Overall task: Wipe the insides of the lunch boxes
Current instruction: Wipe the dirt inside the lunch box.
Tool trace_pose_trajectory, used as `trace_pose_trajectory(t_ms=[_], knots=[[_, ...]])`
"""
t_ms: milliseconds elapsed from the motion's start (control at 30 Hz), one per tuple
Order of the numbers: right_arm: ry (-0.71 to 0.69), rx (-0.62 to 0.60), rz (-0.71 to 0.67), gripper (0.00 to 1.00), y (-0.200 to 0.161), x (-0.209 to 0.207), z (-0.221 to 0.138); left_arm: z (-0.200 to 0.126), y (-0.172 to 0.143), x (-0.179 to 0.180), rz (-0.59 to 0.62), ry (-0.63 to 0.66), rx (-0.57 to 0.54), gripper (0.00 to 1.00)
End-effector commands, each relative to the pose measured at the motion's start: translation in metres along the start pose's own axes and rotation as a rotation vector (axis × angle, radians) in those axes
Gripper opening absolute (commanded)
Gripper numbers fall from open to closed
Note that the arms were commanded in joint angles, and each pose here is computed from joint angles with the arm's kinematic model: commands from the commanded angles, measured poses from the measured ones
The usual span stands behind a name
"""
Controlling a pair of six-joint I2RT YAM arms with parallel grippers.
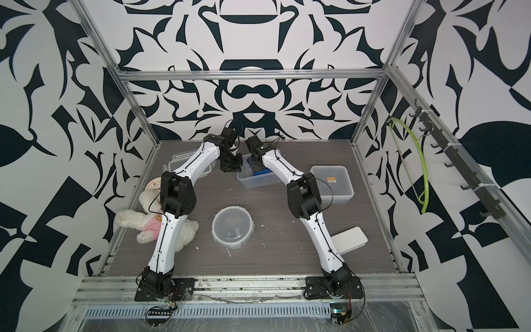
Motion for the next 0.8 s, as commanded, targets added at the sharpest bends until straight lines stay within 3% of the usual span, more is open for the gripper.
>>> trace_pose_trajectory(t_ms=[0,100,267,400,500,600,767], knots=[[-0.335,0.000,-0.159,0.00,0.006,-0.062,-0.025,0.005,-0.022,0.002,0.014,0.030,0.103,0.06],[-0.309,0.144,-0.210,0.00,-0.019,-0.065,-0.032,0.007,-0.020,0.002,0.014,0.028,0.101,0.06],[0.319,0.368,-0.160,0.00,-0.065,-0.002,-0.066,0.008,-0.016,0.003,0.015,0.047,0.099,0.06],[0.732,0.472,-0.178,0.00,-0.081,0.061,-0.088,0.010,-0.014,0.003,0.014,0.048,0.103,0.06],[0.833,0.482,-0.247,0.00,-0.081,0.105,-0.087,0.009,-0.012,0.002,0.011,0.045,0.098,0.07],[0.896,0.431,-0.209,0.00,-0.064,0.132,-0.075,0.008,-0.012,0.000,0.008,0.034,0.093,0.07],[0.963,0.408,-0.080,0.00,-0.043,0.128,-0.066,0.001,-0.011,0.000,0.008,0.038,0.079,0.07]])
Point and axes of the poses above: each gripper's point midway between its finger pads, its own z axis out along the fingers, its own x axis along the line the jaws close on, y = z × x, the point moved 6 cm from there along -z, back along the fingers, and after that the axes turned 12 degrees about z, right-handed, at the moved point
